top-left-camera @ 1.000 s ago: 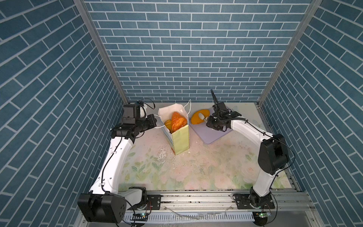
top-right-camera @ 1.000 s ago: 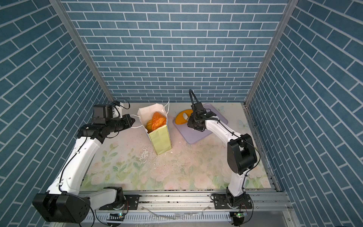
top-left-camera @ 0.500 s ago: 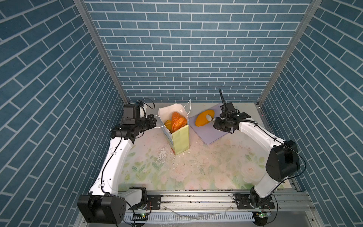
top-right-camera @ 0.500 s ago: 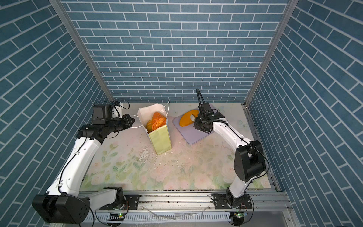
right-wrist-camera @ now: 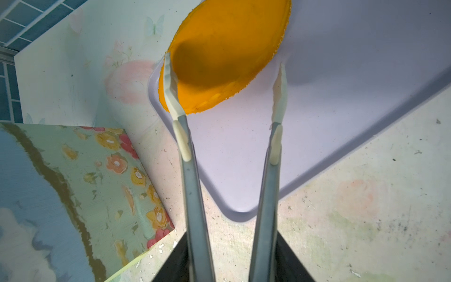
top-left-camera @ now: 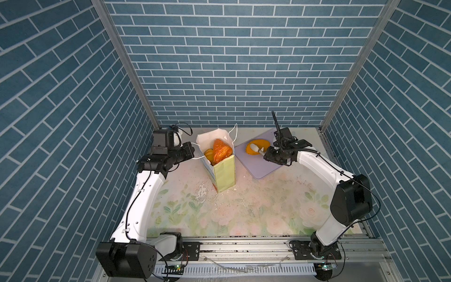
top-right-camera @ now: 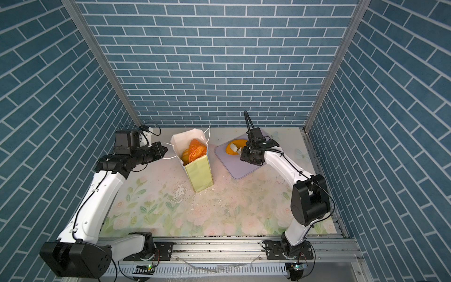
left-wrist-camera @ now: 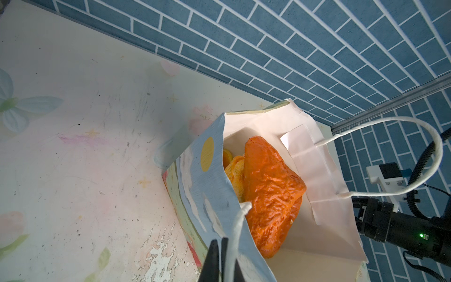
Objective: Place the fake bread into the paper bag
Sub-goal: 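Lower the right tongs and pinch the round orange flat bread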
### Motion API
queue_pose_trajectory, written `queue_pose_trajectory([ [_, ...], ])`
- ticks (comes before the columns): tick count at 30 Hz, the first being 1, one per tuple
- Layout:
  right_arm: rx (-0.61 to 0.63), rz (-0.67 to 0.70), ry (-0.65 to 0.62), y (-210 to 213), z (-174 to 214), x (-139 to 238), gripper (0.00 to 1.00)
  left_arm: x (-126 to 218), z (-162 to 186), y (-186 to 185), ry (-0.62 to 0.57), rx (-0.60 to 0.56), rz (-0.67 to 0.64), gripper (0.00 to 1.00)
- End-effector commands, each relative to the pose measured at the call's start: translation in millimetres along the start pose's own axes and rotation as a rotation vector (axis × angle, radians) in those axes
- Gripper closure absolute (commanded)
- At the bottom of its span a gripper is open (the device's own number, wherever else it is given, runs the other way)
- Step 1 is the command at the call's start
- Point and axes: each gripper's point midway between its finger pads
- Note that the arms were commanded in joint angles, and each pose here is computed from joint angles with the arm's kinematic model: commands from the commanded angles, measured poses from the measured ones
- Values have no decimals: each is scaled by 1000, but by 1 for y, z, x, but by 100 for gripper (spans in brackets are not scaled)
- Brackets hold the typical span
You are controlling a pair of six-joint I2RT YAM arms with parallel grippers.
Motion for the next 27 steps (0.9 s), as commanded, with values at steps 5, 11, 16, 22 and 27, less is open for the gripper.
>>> queue_pose_trajectory([
  [5, -59, -67, -85, 14, -24, 7, 49, 0, 5, 3, 9, -9, -9, 92],
  [11, -66, -65, -63, 17, -30, -3, 48, -3, 5, 4, 15, -5, -9, 92],
  [16, -69, -25, -8, 12, -26, -26, 46, -4, 5, 4, 15, -5, -12, 92],
  [22, -38, 15, 54, 3, -18, -47, 47, -5, 5, 6, 18, -7, -16, 92],
  [27, 29, 44, 48, -1, -19, -38, 58, -4, 5, 7, 15, -7, -22, 92],
])
Point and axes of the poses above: each gripper's point midway between its finger pads, its own x axis back along the fingers, its own y axis along the line the jaws close on, z = x × y, and after that the axes turned 14 degrees about x, right-handed
